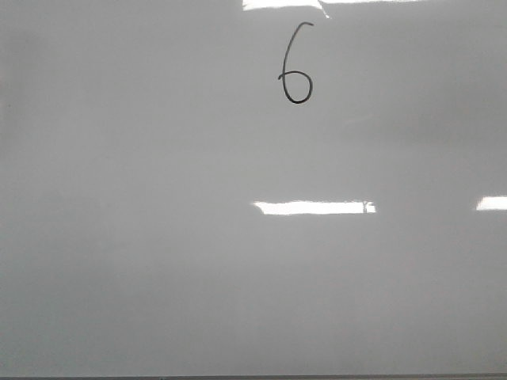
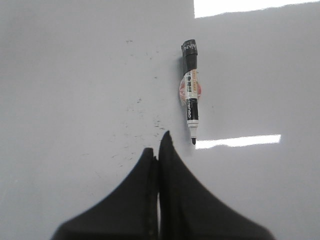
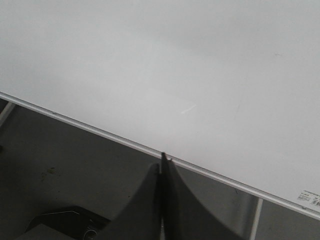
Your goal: Write number 6 on whiteboard
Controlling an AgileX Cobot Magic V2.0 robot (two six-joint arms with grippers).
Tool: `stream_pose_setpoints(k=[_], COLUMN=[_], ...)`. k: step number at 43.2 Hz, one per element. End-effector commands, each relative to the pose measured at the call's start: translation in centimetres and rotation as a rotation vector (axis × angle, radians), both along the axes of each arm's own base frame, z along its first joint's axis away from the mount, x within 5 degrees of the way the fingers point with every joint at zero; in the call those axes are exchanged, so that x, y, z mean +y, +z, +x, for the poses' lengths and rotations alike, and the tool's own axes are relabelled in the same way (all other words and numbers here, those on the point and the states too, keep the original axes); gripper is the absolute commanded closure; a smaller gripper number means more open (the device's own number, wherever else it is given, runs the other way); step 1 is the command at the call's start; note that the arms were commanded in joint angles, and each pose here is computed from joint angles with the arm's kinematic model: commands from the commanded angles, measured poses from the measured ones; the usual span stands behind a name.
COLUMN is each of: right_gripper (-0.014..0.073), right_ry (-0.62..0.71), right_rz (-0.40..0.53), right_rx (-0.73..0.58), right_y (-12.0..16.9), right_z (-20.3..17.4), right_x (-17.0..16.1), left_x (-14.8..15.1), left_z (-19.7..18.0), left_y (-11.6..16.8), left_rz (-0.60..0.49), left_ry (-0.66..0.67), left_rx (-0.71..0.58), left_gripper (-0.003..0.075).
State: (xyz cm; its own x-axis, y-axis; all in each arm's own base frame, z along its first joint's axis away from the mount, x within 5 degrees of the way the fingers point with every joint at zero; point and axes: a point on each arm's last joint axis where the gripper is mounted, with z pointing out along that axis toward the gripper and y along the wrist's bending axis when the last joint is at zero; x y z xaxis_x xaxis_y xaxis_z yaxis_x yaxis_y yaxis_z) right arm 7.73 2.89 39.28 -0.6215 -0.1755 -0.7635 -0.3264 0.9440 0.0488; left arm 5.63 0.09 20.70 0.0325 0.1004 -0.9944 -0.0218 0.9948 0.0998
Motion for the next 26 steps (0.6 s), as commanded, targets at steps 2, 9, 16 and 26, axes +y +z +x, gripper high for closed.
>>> stream_pose_setpoints(k=[2, 9, 16, 26], right_gripper=[0.0663, 0.0663, 0.0663, 0.0663], right_ry=[-0.003, -0.003, -0.003, -0.003], right_rz=[0.010, 0.010, 0.010, 0.010], right_rx=[-0.077, -0.077, -0.077, -0.077], right_y=[1.06, 1.06, 1.06, 1.06], right_z=[0.23, 0.23, 0.23, 0.23], right_x=[-0.03, -0.03, -0.03, -0.03], left_x=[0.05, 0.06, 0.05, 0.03], left_z=[-0.16, -0.16, -0.16, -0.16], left_y=[0.57, 0.58, 0.58, 0.60], left_rz=[-0.010, -0.014, -0.056, -0.034], left_ry=[0.006, 0.006, 0.002, 0.000], left_rx=[-0.082, -0.084, -0.085, -0.086], left_gripper=[0.0741, 0.0741, 0.0741, 0.0741])
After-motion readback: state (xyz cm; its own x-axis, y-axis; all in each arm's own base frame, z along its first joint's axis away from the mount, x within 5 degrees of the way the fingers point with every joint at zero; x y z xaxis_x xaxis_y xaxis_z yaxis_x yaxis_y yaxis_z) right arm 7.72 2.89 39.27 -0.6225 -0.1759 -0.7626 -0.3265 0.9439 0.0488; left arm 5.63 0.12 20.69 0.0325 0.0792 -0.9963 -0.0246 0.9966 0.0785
